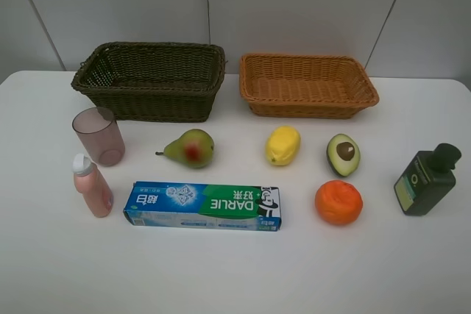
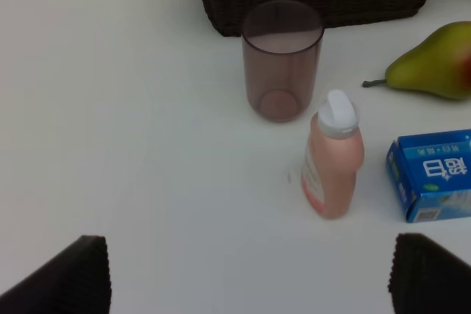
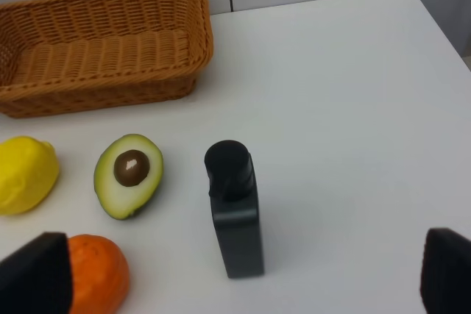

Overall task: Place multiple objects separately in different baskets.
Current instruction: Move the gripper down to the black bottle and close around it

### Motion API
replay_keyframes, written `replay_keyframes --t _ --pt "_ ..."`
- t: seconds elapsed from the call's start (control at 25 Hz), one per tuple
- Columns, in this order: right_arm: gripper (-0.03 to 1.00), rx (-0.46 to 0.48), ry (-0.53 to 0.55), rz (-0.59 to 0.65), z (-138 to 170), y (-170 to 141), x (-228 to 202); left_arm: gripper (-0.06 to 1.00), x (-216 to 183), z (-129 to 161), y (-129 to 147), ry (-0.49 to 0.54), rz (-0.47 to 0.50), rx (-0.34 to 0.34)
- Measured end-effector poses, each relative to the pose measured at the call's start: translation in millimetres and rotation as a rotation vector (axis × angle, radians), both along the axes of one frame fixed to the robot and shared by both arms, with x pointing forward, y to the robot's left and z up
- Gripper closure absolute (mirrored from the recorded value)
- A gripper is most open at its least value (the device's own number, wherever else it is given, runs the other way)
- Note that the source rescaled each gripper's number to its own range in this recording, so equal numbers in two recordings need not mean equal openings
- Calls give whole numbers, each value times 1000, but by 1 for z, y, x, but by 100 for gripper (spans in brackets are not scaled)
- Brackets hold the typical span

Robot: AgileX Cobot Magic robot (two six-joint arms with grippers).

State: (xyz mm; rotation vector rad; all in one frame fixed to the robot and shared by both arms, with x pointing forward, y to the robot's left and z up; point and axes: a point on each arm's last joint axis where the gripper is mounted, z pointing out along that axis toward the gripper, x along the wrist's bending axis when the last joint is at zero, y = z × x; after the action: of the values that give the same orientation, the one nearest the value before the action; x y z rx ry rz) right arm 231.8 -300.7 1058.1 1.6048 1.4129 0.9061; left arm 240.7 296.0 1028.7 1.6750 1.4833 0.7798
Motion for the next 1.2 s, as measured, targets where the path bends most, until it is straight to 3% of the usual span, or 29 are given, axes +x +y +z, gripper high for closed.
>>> replay_keyframes --t 1.2 --pt "-3 0 0 0 0 0 0 -5 0 0 0 0 0 0"
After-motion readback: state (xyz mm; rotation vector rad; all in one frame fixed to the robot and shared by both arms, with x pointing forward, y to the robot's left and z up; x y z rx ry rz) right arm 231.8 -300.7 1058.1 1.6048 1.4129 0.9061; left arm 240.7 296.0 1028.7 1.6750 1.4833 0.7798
